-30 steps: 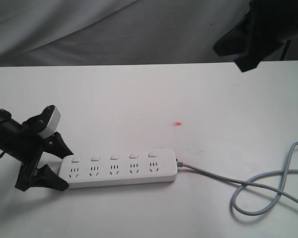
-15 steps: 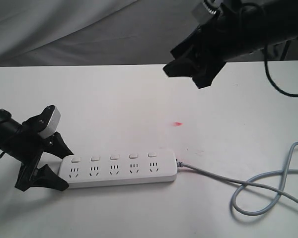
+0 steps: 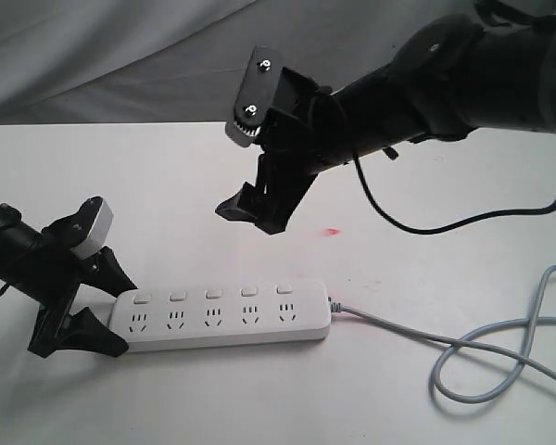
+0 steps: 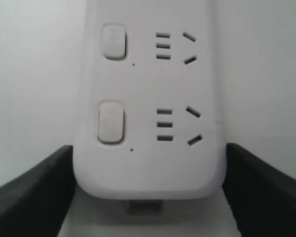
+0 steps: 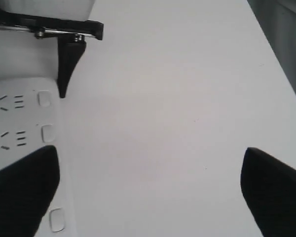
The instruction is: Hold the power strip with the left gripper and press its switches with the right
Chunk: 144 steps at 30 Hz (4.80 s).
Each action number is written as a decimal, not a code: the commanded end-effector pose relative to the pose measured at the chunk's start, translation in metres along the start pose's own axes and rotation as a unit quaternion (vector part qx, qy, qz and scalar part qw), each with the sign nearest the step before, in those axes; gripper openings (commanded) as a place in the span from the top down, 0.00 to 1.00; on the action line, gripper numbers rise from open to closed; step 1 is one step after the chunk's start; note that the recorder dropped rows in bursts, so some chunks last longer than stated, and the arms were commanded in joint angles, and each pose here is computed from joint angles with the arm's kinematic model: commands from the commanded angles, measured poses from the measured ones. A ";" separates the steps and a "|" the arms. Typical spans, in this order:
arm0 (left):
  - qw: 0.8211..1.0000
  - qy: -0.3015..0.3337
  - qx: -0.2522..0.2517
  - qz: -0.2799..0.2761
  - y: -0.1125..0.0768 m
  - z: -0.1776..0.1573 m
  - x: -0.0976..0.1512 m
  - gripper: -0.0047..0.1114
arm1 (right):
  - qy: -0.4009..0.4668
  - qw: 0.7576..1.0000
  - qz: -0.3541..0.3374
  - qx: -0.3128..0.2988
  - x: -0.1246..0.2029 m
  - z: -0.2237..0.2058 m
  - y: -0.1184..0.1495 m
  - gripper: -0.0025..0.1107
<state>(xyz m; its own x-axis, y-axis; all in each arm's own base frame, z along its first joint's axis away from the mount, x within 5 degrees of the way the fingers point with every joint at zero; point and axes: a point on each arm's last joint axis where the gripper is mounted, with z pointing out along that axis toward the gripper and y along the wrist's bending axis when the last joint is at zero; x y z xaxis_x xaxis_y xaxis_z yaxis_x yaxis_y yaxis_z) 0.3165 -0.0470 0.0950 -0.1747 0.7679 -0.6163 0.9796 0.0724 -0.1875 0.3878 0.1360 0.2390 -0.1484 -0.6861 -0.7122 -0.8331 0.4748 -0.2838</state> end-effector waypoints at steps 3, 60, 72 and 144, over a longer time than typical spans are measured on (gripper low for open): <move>1.000 0.007 0.001 0.002 0.001 0.002 0.001 0.93 | -0.002 0.995 -0.022 0.102 -0.012 0.009 -0.006 0.16; 1.000 0.007 0.001 0.002 0.001 0.002 0.001 0.93 | -0.081 0.995 -0.016 -0.059 0.000 0.126 0.039 0.05; 1.000 0.007 0.001 0.002 0.001 0.002 0.001 0.93 | -0.055 0.996 -0.015 -0.071 -0.002 0.140 0.034 0.05; 1.000 0.008 0.000 0.002 0.001 0.002 0.001 0.93 | 0.057 0.989 -0.126 -0.048 0.028 0.175 0.058 0.05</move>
<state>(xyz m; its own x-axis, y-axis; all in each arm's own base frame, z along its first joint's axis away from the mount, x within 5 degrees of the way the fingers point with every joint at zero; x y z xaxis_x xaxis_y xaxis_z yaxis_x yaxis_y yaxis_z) 0.3165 -0.0470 0.0950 -0.1747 0.7679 -0.6163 0.9796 0.0724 -0.1875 0.4293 0.2502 0.1124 -0.0589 -0.7525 -0.6559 -0.8872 0.3406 -0.3111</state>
